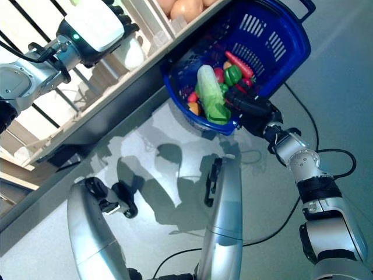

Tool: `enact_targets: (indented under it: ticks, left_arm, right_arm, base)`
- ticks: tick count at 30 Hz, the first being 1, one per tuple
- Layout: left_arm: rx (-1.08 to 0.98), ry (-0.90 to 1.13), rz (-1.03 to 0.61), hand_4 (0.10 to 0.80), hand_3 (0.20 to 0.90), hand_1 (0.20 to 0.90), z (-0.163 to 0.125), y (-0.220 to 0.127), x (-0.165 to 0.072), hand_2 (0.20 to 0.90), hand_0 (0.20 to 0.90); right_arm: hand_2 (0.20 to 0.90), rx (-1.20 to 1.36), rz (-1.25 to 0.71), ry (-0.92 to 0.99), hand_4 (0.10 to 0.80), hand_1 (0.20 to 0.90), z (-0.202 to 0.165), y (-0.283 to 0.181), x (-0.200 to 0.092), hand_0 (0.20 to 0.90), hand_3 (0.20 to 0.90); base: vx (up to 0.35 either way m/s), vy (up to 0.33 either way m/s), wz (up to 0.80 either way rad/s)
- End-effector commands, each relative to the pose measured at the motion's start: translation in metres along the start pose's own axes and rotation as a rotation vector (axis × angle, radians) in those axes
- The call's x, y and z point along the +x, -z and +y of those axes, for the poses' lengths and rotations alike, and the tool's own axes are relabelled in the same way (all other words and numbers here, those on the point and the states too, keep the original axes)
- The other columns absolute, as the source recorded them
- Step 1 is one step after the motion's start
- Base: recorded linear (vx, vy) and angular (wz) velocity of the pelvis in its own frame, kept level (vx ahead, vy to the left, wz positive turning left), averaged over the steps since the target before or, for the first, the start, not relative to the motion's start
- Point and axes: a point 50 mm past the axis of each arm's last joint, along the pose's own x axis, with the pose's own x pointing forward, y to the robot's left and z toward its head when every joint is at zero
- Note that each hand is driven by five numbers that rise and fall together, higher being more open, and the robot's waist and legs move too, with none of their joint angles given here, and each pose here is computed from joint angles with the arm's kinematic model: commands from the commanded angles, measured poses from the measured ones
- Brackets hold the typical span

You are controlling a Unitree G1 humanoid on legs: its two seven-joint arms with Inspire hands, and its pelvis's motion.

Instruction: Put vegetables into the basket

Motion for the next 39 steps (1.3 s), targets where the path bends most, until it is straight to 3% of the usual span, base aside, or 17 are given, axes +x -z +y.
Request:
enact_targets:
  ticks: [1, 8, 9, 10, 11, 27, 39]
  left_arm:
    - [0.026, -0.042, 0.102, 0.8, 0.9, 0.9, 0.028, 0.035, 0.003, 0.9, 0.9]
    - [-0.032, 0.089, 0.208, 0.8, 0.9, 0.9, 0.011, 0.042, 0.0, 0.9, 0.9]
    - [-0.044, 0.115, 0.227, 0.654, 0.681, 0.681, 0.007, 0.044, -0.002, 0.681, 0.681]
    - [-0.053, 0.131, 0.245, 0.474, 0.411, 0.411, 0.005, 0.045, -0.003, 0.411, 0.411]
    - [-0.066, 0.148, 0.263, 0.4, 0.3, 0.3, 0.001, 0.046, -0.004, 0.3, 0.3]
    - [-0.138, 0.061, 0.29, 0.4, 0.3, 0.3, -0.018, 0.045, -0.021, 0.3, 0.3]
    - [-0.444, -0.083, 0.297, 0.4, 0.3, 0.3, -0.032, 0.033, -0.039, 0.3, 0.3]
  right_arm:
    - [0.9, 0.089, -0.108, -0.061, 0.8, 0.9, 0.015, -0.006, 0.006, 0.9, 0.9]
    - [0.9, 0.093, -0.102, -0.063, 0.8, 0.9, 0.02, -0.007, 0.008, 0.9, 0.9]
    - [0.9, 0.091, -0.104, -0.061, 0.8, 0.9, 0.019, -0.008, 0.007, 0.9, 0.9]
    - [0.9, 0.091, -0.109, -0.062, 0.8, 0.9, 0.019, -0.008, 0.007, 0.9, 0.9]
    - [0.9, 0.089, -0.113, -0.063, 0.8, 0.9, 0.019, -0.008, 0.007, 0.9, 0.9]
    - [0.9, 0.09, -0.111, -0.076, 0.8, 0.9, 0.025, 0.002, 0.009, 0.9, 0.9]
    - [0.9, -0.128, -0.039, -0.144, 0.8, 0.9, 0.034, 0.024, 0.013, 0.9, 0.9]
  base:
    - [0.029, 0.036, -0.03]
    - [0.028, 0.036, -0.04]
    - [0.025, 0.027, -0.07]
    - [0.026, 0.021, -0.07]
    - [0.022, 0.014, -0.05]
    - [0.02, -0.005, 0.01]
    - [0.038, -0.006, 0.02]
